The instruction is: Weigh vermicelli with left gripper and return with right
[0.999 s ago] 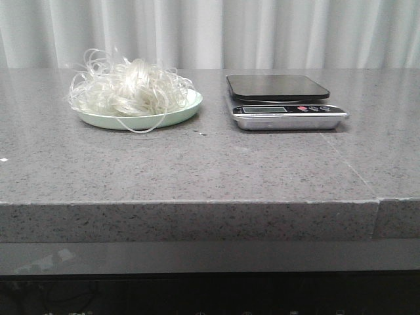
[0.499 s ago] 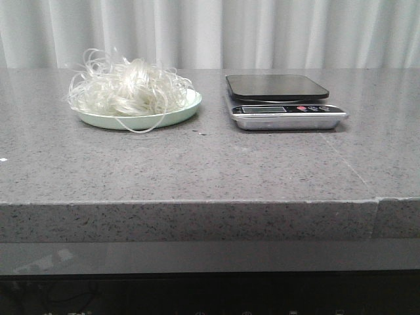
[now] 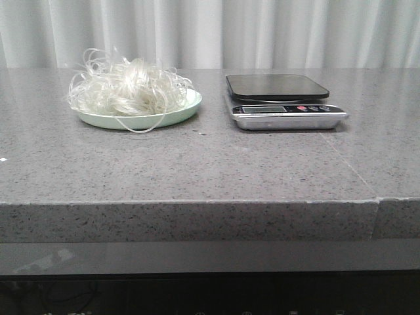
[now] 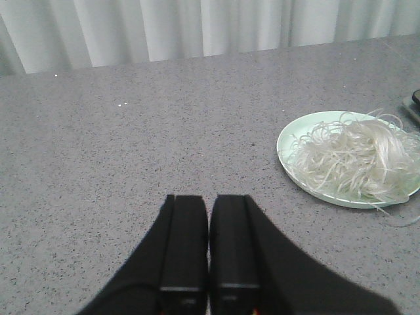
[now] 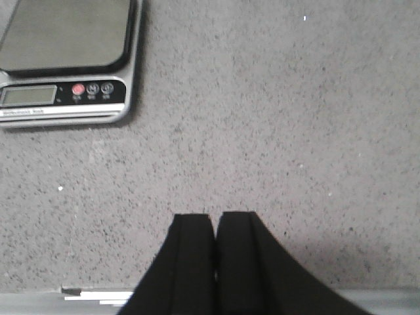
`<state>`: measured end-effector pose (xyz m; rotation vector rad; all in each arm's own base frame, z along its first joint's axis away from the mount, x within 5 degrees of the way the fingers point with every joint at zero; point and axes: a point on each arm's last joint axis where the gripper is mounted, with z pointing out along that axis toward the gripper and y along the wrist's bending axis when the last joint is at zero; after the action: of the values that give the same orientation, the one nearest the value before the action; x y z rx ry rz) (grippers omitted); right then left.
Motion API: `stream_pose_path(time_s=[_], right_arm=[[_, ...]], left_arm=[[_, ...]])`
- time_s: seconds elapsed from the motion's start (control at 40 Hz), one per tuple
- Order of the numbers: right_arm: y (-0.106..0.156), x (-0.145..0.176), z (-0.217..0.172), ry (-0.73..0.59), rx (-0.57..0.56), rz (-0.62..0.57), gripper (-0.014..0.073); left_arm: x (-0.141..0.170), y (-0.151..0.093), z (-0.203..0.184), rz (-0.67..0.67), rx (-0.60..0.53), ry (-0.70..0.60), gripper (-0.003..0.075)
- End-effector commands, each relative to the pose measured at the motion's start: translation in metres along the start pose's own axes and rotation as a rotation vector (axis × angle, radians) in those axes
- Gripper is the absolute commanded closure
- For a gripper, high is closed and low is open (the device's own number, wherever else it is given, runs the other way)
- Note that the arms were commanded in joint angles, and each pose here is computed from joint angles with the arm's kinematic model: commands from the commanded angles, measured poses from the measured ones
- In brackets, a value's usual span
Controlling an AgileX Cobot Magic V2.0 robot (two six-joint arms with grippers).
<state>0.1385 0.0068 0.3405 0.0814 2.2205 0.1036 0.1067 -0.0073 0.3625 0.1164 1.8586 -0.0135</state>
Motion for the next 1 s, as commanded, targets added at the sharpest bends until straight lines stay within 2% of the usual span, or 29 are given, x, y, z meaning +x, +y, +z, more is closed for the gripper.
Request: stream_pose_path(time_s=[0.0, 0.15, 0.225, 0.325, 0.424, 0.524, 0.624, 0.849, 0.974], right_arm=[[0.002, -0.013, -0.002, -0.053, -0.009, -0.012, 0.0442], [0.002, -0.013, 0.000, -0.044, -0.008, -0.019, 0.0442], [0.002, -0.013, 0.000, -0.045, -0.008, -0.027, 0.0439], [0.002, -0.013, 0.000, -0.045, -0.008, -0.029, 0.0393], [0.002, -0.013, 0.000, -0.045, -0.008, -0.029, 0.0255], [0.002, -0.013, 0.000, -0.045, -0.008, -0.029, 0.0114], [0.002, -0.013, 0.000, -0.045, -0.008, -0.029, 0.0046], [0.002, -0.013, 0.000, -0.046, -0.008, -0.029, 0.0046], [0.002, -0.013, 0.000, -0.044, -0.008, -0.028, 0.0046]], left_arm=[[-0.015, 0.001, -0.002, -0.009, -0.005, -0.090, 0.0563], [-0.011, 0.001, -0.002, -0.012, -0.001, -0.041, 0.0563], [-0.008, 0.000, -0.002, -0.018, 0.002, -0.009, 0.0538], [-0.006, 0.000, -0.002, -0.018, 0.005, 0.019, 0.0408], [-0.004, 0.000, -0.002, -0.018, 0.006, 0.033, 0.0246], [-0.003, 0.000, -0.002, -0.017, 0.008, 0.051, 0.0155], [-0.002, 0.000, -0.002, -0.018, 0.008, 0.057, 0.0150], [-0.002, -0.007, 0.015, -0.062, 0.074, 0.101, 0.0150], [-0.006, -0.016, 0.035, -0.009, 0.144, 0.159, 0.0151]])
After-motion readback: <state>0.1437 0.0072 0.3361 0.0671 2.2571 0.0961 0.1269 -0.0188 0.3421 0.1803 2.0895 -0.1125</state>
